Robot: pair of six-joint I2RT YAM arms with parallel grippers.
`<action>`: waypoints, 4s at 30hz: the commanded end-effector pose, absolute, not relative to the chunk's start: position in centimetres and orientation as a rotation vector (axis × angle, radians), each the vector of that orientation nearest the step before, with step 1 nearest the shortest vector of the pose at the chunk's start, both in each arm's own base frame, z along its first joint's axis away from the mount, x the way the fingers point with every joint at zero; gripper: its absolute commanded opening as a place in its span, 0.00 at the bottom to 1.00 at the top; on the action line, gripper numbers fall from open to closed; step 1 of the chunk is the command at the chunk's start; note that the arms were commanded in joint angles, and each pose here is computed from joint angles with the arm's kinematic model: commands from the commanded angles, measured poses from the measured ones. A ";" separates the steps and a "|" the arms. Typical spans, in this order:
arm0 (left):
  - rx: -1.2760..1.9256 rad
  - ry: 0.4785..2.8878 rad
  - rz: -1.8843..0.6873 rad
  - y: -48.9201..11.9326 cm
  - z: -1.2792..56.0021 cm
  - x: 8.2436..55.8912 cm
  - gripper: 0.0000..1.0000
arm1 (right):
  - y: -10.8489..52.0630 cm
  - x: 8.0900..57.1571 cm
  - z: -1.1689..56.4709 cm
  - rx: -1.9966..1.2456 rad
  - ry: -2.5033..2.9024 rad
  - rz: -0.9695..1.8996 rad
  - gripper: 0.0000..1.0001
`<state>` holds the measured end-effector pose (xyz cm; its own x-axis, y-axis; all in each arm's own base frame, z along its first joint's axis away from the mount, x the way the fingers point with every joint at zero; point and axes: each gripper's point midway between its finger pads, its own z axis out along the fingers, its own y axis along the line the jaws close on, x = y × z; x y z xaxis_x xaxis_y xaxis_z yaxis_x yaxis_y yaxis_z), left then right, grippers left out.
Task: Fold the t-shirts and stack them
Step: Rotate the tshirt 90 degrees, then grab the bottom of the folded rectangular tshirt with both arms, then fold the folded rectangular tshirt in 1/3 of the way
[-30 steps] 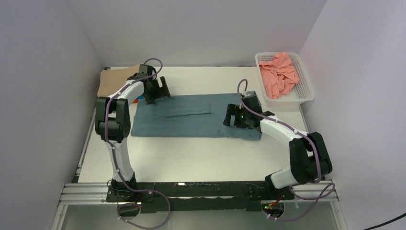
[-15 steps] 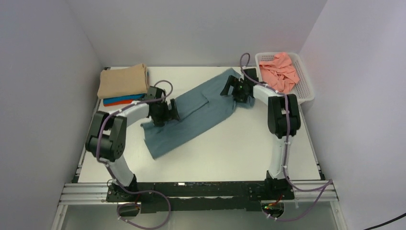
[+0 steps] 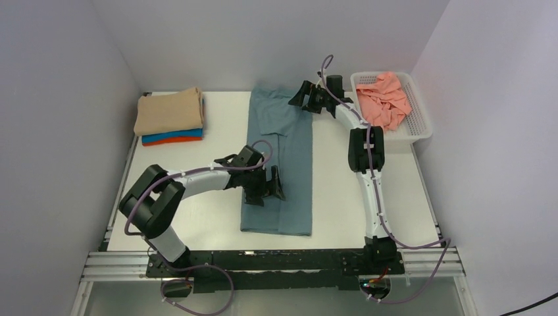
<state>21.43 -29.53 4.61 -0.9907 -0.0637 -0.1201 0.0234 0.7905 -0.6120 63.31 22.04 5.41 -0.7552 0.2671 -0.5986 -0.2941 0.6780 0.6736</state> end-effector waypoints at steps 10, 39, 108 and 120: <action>0.053 2.695 -0.768 -26.3 10.5 21.1 1.00 | 20.9 62.4 14.7 -0.212 2.118 0.846 1.00; 0.020 2.890 -0.518 -19.1 0.7 13.4 0.42 | 21.7 14.2 5.0 -0.310 2.711 0.565 0.85; -0.055 2.515 -0.477 -22.9 10.3 41.8 0.01 | 18.5 40.5 9.9 -0.028 2.366 0.206 0.00; -0.075 2.509 -0.526 -22.5 10.9 43.6 0.78 | 17.8 44.1 9.4 0.035 2.354 0.244 0.76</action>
<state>42.83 -22.07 7.35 -0.8697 -0.1591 -0.4673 0.0126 0.9392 -0.3432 41.72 17.12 5.63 -0.7859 0.0625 -0.6151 -0.0325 0.9893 0.1421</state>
